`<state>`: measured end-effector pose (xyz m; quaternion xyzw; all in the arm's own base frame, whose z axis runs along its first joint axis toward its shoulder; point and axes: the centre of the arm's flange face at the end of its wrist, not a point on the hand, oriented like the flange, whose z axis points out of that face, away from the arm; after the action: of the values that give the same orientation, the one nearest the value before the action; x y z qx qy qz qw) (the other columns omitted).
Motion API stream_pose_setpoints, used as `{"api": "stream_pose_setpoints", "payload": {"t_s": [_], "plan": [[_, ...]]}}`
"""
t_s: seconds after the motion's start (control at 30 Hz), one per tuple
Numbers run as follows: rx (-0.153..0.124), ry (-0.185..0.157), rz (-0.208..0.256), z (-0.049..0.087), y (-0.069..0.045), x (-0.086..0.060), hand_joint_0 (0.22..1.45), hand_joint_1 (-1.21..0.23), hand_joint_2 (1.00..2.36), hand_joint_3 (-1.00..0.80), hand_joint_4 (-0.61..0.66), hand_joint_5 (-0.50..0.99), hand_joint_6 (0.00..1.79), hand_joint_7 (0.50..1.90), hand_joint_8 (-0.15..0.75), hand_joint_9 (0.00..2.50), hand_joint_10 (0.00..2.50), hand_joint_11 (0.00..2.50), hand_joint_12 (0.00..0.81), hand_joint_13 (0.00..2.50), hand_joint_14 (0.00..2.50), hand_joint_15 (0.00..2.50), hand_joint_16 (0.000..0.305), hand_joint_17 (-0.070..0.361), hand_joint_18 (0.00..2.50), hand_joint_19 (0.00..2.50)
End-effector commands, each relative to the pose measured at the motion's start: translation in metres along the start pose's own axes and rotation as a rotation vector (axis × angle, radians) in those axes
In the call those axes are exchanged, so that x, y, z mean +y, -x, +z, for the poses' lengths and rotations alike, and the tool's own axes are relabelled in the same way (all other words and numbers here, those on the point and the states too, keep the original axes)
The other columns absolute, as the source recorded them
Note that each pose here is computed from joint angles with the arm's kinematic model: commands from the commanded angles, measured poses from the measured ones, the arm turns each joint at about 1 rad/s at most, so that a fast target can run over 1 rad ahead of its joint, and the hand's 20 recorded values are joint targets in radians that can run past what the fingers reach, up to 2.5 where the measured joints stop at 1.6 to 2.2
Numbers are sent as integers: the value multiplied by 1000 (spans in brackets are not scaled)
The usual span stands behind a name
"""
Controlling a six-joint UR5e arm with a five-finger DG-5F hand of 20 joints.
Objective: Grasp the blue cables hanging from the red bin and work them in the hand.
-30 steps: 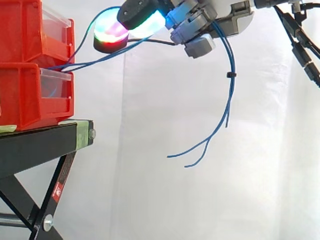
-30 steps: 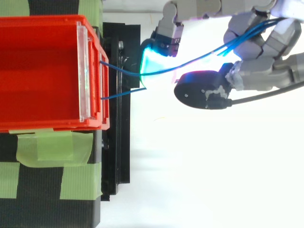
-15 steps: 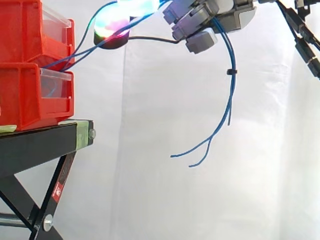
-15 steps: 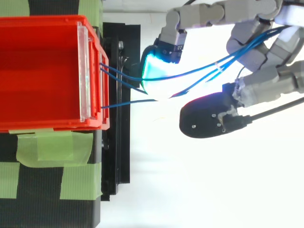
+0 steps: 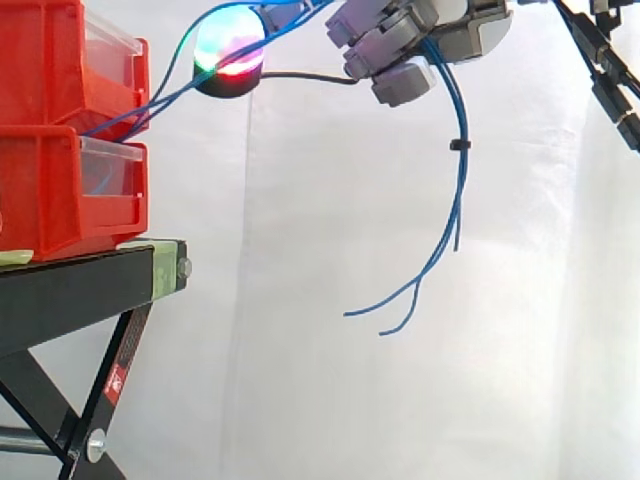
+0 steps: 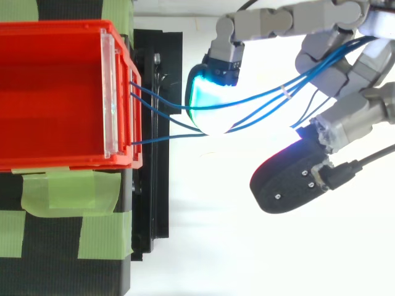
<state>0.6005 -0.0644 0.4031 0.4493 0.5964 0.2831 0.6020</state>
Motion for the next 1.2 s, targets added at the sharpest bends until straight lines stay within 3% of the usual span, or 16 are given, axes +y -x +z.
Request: {"api": "stream_pose_setpoints", "payload": {"t_s": [0.0,0.13,0.37,0.83,1.17], "plan": [[0,-1,-2,0,0,-1,819,-676,1005,-885,267,360,1,1344,510,1913,2500,2500,704,2067,2500,2079,209,157,2425,764],[-4,0,-1,0,0,0,811,-673,1002,-937,263,400,2,1355,510,1913,2500,2500,704,2067,2500,2079,209,157,2425,764],[-55,-1,7,3,4,0,791,-670,1000,-1000,253,510,1,1371,510,1913,2500,2500,704,2067,2500,2079,209,157,2425,764],[-69,16,15,5,6,2,793,-687,1000,-1000,247,638,4,1373,510,1913,2500,2500,704,2067,2500,2079,209,157,2425,764],[-86,8,10,5,10,0,780,-706,1000,-1000,250,702,5,1367,510,1913,2500,2500,704,2067,2500,2079,209,157,2425,764]]}}
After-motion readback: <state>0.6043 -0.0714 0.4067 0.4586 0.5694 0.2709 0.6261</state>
